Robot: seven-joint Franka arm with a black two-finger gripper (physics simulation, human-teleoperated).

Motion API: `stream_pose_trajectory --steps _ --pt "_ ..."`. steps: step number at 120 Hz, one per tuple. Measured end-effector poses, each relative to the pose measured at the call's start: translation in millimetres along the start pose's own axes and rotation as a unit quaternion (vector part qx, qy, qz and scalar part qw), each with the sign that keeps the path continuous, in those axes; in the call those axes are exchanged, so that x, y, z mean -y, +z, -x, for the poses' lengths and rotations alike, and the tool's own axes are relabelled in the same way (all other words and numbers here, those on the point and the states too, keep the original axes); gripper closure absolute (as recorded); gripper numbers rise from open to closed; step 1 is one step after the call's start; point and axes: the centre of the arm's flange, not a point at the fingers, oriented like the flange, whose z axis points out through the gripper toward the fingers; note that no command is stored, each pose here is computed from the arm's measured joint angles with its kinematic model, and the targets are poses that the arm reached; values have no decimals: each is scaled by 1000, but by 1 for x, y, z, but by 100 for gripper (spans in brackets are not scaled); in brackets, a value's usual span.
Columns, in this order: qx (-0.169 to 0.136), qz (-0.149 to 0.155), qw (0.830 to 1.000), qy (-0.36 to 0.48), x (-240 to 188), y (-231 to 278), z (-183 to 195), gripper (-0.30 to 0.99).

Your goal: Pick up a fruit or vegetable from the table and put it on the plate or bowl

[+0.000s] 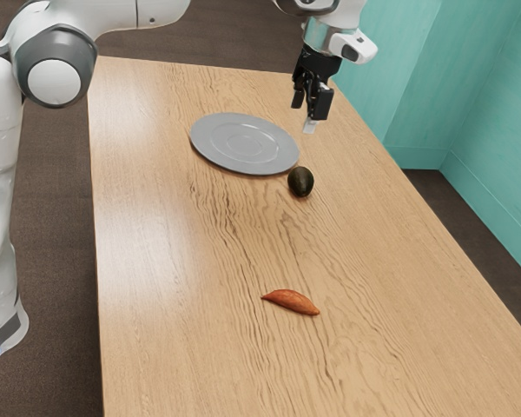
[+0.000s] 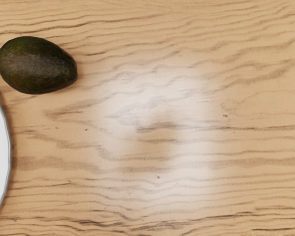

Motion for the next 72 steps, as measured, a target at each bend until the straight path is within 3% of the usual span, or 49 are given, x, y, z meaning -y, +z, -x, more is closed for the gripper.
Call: stream_pose_trajectory --steps 38,50,58,72 --pt "1 0 1000 11 0 1 0 0" --pt "-45 -5 999 29 -10 -41 5 0" --pt "-29 -5 999 33 0 -23 -6 0" --pt "33 8 999 16 64 57 -20 0"
